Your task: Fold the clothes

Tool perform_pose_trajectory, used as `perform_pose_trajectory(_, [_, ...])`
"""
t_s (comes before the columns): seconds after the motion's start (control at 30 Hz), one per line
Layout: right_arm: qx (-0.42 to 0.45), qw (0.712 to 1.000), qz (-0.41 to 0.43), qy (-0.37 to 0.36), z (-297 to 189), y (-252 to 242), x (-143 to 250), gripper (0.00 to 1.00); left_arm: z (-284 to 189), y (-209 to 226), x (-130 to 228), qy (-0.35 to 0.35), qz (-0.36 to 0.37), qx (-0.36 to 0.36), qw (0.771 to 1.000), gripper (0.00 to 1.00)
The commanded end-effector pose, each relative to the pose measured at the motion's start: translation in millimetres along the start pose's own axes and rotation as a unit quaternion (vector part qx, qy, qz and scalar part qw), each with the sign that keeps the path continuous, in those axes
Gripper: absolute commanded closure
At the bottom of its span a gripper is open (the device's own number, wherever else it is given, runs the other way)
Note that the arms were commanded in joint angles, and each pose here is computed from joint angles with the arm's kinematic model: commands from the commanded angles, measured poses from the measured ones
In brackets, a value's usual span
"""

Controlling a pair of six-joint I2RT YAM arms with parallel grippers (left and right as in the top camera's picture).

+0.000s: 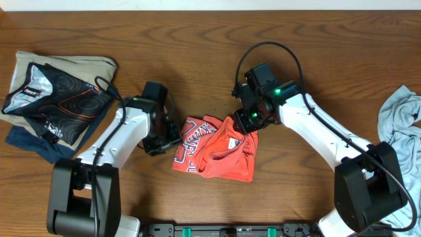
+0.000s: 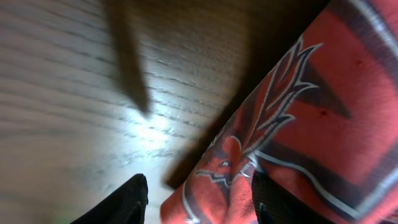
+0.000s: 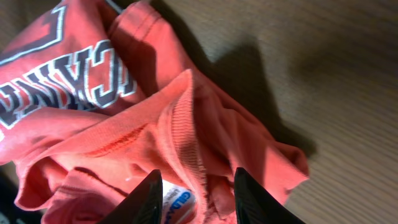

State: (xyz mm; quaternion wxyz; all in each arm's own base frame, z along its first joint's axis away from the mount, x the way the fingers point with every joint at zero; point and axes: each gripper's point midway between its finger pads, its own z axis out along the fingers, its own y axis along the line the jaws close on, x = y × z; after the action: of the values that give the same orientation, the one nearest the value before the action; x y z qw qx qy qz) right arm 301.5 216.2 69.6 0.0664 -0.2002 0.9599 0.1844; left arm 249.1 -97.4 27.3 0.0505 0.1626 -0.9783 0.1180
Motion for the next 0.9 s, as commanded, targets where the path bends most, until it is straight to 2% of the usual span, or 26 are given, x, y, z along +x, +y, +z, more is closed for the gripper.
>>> perform_pose_trajectory(0.0, [0.016,1.0,0.014,0.007,6,-5,4,0.63,9,-3,9,0.02,0.005,0.02,1.0,0.44])
perform_pose_trajectory(0.33, [0.005,1.0,0.003,0.016,12,6,12,0.59,19,3,13,0.02,0.005,0.019,1.0,0.44])
perform_pose_trajectory(0.57, [0.005,1.0,0.002,0.018,25,4,20,0.61,19,3,13,0.021,0.004,0.019,1.0,0.43])
perform_pose_trajectory(0.6, [0.005,1.0,0.002,0.017,27,3,21,0.66,19,3,13,0.021,0.004,0.019,1.0,0.43])
perform_pose_trajectory(0.67, [0.009,1.0,0.0,0.012,30,1,21,0.97,19,3,13,0.021,0.004,0.019,1.0,0.43])
perform_pose_trajectory(0.73, [0.031,0.999,0.005,0.007,29,-8,19,0.99,19,3,13,0.021,0.004,0.019,1.0,0.43])
perform_pose_trajectory(0.87, [0.117,0.988,0.101,-0.019,16,-52,13,0.99,20,6,12,0.017,0.004,0.01,1.0,0.43])
